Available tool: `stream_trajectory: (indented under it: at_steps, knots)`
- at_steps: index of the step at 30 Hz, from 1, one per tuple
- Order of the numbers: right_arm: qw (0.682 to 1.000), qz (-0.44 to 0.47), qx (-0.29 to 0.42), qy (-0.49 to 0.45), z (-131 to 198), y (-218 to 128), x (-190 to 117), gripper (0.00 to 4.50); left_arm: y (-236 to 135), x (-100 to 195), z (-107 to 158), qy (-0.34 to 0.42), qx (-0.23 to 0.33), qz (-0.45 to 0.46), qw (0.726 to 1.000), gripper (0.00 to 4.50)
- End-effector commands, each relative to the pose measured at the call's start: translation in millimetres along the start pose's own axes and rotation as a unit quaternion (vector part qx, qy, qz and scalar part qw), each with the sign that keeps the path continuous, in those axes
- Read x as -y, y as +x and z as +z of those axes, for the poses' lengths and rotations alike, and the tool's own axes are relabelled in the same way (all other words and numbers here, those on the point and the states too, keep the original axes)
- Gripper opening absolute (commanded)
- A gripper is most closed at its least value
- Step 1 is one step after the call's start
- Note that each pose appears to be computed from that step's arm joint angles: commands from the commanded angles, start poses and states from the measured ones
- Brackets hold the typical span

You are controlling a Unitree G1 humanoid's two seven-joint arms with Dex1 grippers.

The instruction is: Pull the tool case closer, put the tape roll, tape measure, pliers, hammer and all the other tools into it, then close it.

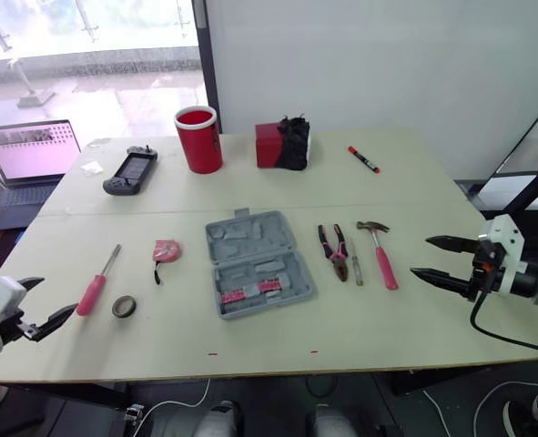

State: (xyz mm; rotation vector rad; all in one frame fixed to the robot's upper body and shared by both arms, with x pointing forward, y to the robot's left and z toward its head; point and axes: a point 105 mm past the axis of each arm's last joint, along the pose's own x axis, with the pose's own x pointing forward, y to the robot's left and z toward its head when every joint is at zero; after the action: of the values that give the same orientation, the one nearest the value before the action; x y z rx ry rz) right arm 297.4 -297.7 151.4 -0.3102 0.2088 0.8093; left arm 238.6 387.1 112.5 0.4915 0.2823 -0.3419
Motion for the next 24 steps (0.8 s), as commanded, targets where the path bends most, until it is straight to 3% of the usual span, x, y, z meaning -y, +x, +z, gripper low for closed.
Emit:
stream_trajectory:
  at_steps: [1,15,24]
  knots:
    - [1.0,-0.005,0.007,-0.022,10,-4,4,4.5,-4,-7,8,0.018,-0.004,0.001,1.0,4.49]
    - [0.999,-0.014,-0.015,-0.026,0,-3,3,4.5,-4,-11,19,-0.01,-0.008,0.022,1.0,4.49]
    - [1.0,0.017,0.003,-0.002,20,32,-10,4.5,12,22,32,-0.021,0.001,-0.007,1.0,4.49]
